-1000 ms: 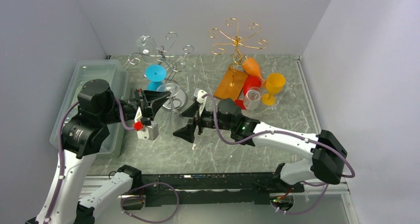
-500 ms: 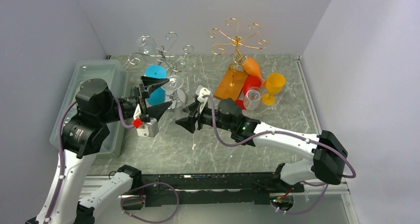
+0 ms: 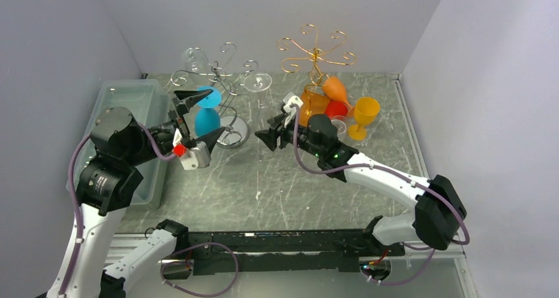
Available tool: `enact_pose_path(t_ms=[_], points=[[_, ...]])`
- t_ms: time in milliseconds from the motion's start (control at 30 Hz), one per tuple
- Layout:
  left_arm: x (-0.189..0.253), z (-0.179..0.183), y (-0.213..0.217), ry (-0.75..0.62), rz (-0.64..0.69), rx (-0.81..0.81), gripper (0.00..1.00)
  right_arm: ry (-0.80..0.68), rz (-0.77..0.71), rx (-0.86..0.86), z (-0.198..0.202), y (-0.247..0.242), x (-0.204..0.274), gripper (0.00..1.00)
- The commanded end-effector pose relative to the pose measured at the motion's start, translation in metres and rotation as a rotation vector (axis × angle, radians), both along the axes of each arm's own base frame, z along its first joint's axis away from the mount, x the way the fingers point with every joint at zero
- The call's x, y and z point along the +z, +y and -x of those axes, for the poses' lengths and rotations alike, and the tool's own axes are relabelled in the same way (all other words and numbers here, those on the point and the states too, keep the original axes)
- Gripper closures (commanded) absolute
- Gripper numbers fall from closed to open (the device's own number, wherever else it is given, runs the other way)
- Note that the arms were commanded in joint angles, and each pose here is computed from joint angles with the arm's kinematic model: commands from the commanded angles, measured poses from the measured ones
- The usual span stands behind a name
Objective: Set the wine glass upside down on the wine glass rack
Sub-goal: Turn the wine glass upside down at the wine rack.
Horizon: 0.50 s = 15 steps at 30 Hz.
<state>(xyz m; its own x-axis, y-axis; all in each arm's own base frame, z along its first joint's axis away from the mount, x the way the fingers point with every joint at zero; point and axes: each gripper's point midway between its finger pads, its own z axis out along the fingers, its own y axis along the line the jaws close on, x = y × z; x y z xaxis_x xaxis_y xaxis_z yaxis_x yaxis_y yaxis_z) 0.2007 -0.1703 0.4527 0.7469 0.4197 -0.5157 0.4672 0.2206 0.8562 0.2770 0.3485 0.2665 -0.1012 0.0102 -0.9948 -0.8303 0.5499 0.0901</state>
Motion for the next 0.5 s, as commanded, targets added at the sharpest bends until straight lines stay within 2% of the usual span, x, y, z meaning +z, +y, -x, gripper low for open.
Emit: enact_pose_path(t_ms=[0, 267, 467], points=[[0.032, 0.000, 0.016, -0.002, 0.103, 0.105, 0.01, -0.061, -0.026, -0.007, -0.026, 0.001, 0.026, 0.57], [0.037, -0.002, 0.025, 0.041, 0.156, 0.171, 0.01, -0.052, 0.016, -0.004, -0.059, 0.011, 0.013, 0.57], [0.045, -0.008, 0.036, 0.125, 0.236, 0.256, 0.01, -0.042, 0.031, 0.009, -0.076, 0.020, 0.003, 0.57]])
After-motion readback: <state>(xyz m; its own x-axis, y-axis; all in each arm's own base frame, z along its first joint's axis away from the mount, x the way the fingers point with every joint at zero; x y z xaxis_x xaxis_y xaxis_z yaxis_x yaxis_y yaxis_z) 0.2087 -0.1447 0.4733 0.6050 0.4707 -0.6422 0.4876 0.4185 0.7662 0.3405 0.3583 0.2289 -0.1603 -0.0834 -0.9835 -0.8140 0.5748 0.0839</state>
